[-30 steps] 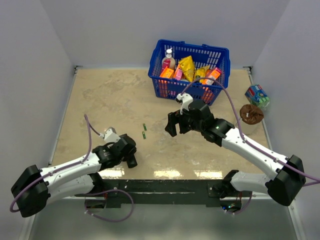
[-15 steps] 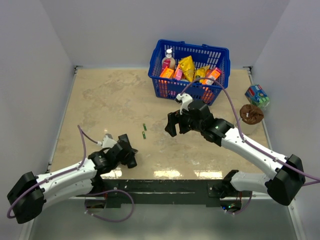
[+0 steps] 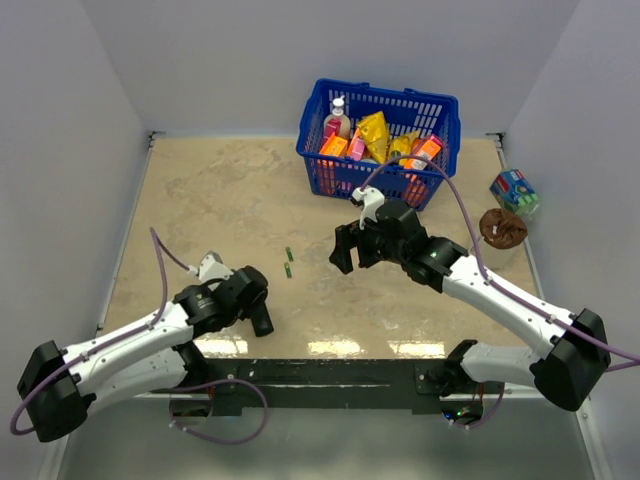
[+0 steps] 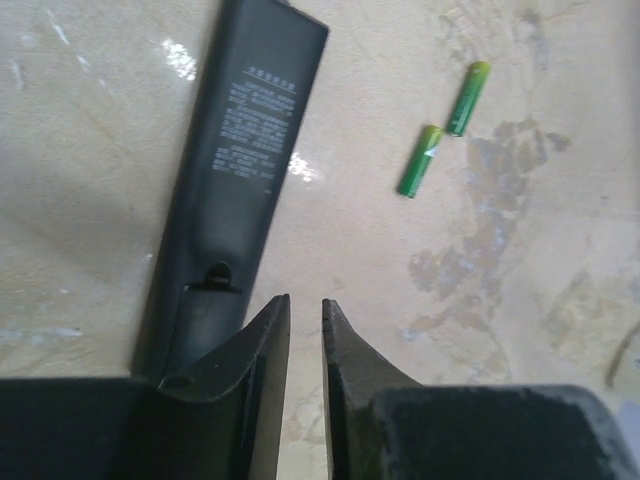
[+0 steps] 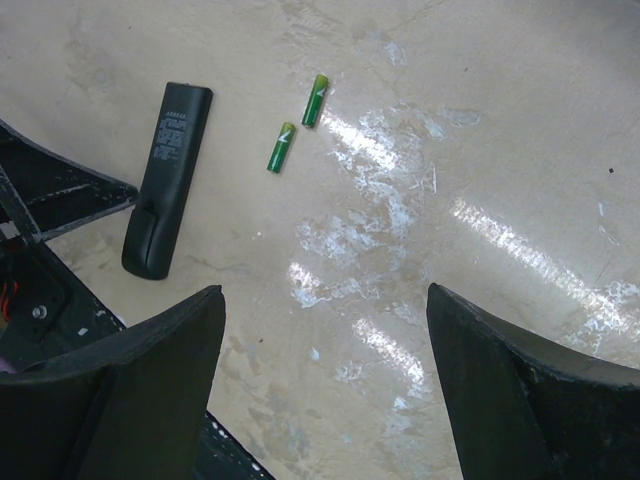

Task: Load the batteries into the remote control
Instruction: Load the battery cover into the remote control.

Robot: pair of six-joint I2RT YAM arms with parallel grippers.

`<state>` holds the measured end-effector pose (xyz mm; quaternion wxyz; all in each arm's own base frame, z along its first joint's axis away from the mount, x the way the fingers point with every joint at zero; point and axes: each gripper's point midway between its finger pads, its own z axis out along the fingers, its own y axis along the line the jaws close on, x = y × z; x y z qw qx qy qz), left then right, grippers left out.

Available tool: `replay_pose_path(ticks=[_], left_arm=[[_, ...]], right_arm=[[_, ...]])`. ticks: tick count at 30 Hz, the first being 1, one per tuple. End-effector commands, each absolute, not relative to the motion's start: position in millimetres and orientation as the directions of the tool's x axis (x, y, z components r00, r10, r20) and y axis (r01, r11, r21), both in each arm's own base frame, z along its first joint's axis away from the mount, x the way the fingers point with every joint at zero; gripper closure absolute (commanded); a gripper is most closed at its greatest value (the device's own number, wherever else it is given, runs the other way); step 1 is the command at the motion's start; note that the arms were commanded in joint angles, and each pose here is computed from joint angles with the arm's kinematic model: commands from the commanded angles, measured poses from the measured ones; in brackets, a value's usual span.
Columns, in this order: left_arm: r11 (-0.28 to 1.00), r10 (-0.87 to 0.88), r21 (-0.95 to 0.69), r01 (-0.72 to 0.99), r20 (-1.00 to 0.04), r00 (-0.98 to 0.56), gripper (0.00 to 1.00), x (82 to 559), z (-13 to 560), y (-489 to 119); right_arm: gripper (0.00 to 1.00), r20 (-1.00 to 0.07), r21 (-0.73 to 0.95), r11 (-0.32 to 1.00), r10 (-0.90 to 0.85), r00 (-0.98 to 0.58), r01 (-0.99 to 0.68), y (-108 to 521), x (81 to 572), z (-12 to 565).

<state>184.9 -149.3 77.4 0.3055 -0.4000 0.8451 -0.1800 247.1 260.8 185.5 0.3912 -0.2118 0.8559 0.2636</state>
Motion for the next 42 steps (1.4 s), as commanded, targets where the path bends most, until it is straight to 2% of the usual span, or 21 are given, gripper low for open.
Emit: replay_pose_path(ticks=[1, 5, 11, 23, 42], left_arm=[[0.701, -0.712, -0.393, -0.595, -0.437, -0.550, 0.78, 176, 67, -134], [0.740, -0.669, -0.332, -0.586, -0.462, -0.583, 0.86, 178, 67, -135], [0.810, -0.568, -0.213, -0.546, -0.514, -0.643, 0.92, 187, 72, -138], [0.864, -0.465, -0.062, -0.499, -0.477, -0.746, 0.93, 177, 56, -139], [0.890, -0.406, 0.052, -0.453, -0.364, -0.839, 0.94, 150, 21, -135]], right_arm=[[0.16, -0.809, 0.292, 0.745, -0.142, -0.570, -0.600, 271, 251, 202], [0.16, -0.809, 0.289, 0.746, -0.145, -0.569, -0.600, 270, 251, 202], [0.16, -0.808, 0.286, 0.748, -0.147, -0.570, -0.599, 269, 251, 201], [0.16, -0.810, 0.281, 0.749, -0.150, -0.567, -0.600, 269, 252, 201], [0.16, -0.814, 0.275, 0.752, -0.150, -0.561, -0.600, 268, 253, 203]])
